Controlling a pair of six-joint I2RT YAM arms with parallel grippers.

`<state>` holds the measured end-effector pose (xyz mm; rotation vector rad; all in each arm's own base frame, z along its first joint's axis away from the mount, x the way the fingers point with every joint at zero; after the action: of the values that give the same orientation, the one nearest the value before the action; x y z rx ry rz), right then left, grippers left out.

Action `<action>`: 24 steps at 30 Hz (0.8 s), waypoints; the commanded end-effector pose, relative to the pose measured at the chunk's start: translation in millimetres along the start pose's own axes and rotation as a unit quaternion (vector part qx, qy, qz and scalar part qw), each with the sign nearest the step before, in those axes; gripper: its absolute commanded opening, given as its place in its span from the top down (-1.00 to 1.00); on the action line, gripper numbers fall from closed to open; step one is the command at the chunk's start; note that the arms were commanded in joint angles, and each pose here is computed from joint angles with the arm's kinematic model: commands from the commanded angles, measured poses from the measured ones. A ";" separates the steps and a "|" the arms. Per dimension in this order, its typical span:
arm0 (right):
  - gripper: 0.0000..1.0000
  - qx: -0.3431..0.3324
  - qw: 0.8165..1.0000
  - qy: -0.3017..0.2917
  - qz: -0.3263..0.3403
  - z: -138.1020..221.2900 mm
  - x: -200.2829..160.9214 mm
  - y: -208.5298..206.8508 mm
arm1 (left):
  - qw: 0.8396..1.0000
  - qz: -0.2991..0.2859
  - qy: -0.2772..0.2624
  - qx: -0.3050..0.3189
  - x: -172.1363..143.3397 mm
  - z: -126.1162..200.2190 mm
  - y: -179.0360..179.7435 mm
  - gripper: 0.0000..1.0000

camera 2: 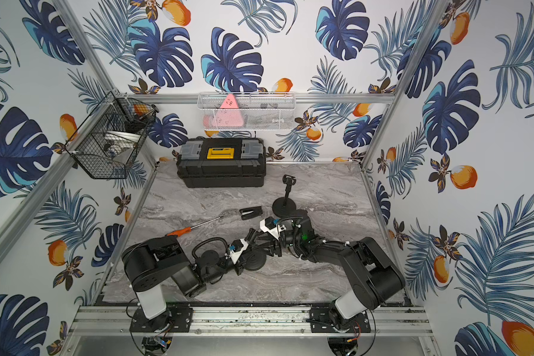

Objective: Assemble a microphone stand
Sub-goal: Screw the microphone stand pole into the microphone stand base.

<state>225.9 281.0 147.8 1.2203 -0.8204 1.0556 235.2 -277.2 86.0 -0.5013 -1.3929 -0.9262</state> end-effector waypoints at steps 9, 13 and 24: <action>0.34 0.037 0.999 -0.012 0.028 -5.9 13.3 8.9 | 1.000 0.000 -0.007 -0.011 2.5 -2.6 -3.0 0.57; 0.76 0.037 0.999 0.004 0.037 -10.0 5.9 12.8 | 1.000 0.001 -0.006 -0.011 1.8 -2.3 -3.2 0.56; 1.00 -0.020 0.999 0.005 0.040 -7.2 -10.5 14.2 | 1.000 0.001 -0.006 0.013 4.9 5.8 4.3 0.25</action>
<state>214.4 289.4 154.4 1.1772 -0.9319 1.1507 232.1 -274.4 83.2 -0.5088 -1.3671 -0.9170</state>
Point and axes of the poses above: each gripper's point midway between its finger pads, its own z axis back along the fingers, its own y axis along the line the jaws close on, x = y × z, the point moved 2 cm from there along z, back along the fingers, and after that the axes turned 12 degrees about -z, right-handed, at the moved point
